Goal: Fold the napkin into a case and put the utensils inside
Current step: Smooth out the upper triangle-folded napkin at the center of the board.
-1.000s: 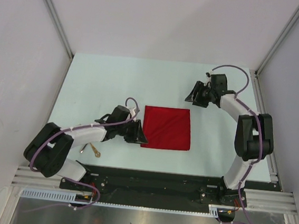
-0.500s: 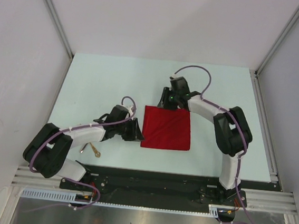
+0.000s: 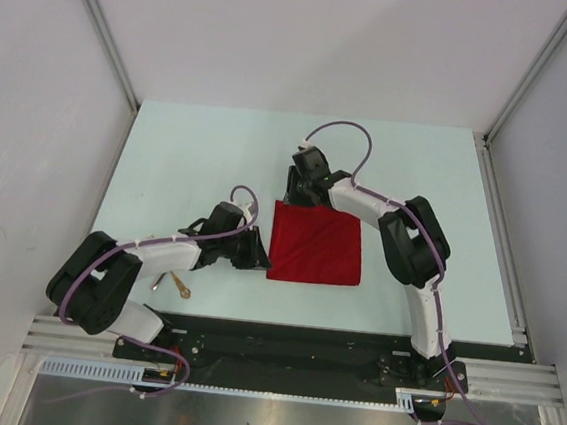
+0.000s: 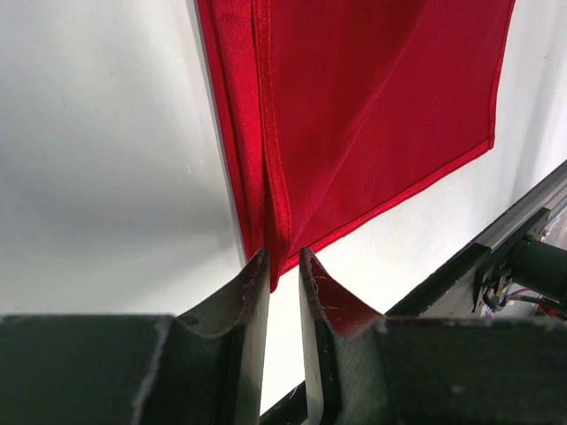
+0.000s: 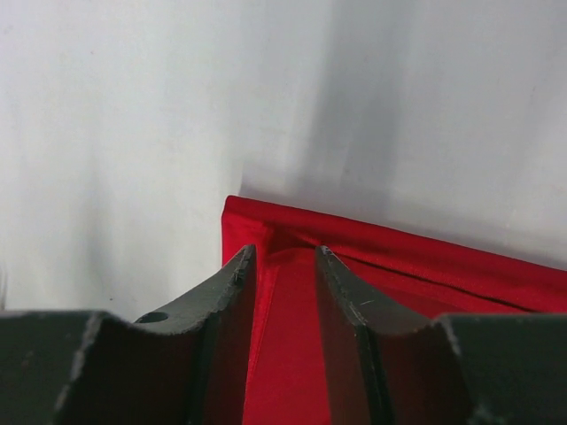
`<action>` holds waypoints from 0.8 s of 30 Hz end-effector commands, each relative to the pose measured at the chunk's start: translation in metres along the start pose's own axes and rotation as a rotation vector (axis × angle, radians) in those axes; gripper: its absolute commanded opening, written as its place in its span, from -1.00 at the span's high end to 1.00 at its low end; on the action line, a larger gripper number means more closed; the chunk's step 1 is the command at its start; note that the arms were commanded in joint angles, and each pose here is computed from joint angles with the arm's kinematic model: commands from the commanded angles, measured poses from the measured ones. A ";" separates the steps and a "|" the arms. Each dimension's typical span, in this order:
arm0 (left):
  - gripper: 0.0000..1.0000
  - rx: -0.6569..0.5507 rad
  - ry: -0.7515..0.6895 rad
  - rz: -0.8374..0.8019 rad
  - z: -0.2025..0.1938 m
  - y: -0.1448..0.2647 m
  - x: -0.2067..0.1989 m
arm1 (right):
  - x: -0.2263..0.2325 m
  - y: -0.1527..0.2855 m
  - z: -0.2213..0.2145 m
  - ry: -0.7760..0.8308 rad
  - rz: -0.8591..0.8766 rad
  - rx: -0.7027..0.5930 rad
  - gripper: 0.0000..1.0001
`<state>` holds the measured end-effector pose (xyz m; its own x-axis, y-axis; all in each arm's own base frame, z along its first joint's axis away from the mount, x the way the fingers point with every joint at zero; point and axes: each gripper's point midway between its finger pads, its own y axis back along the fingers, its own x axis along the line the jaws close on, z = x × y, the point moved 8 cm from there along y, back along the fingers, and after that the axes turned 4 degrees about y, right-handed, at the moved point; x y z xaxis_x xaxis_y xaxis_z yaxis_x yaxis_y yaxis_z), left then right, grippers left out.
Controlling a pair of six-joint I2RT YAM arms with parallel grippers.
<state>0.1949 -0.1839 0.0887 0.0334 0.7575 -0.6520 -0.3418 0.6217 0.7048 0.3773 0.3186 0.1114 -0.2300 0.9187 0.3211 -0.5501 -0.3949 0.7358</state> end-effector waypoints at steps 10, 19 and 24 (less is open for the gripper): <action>0.52 -0.014 -0.008 -0.038 0.001 0.002 -0.003 | 0.013 -0.011 0.004 0.017 0.005 -0.011 0.28; 0.52 -0.024 -0.013 -0.037 0.002 0.006 -0.005 | 0.013 -0.017 0.002 0.024 0.012 0.004 0.46; 0.51 -0.030 -0.009 -0.034 0.002 0.007 -0.005 | 0.015 -0.018 0.005 0.032 0.032 0.001 0.63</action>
<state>0.1925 -0.1828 0.0879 0.0346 0.7561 -0.6535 -0.3409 0.6236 0.7035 0.3785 0.3299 0.0953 -0.2383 0.9204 0.3098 -0.5186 -0.3903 0.7607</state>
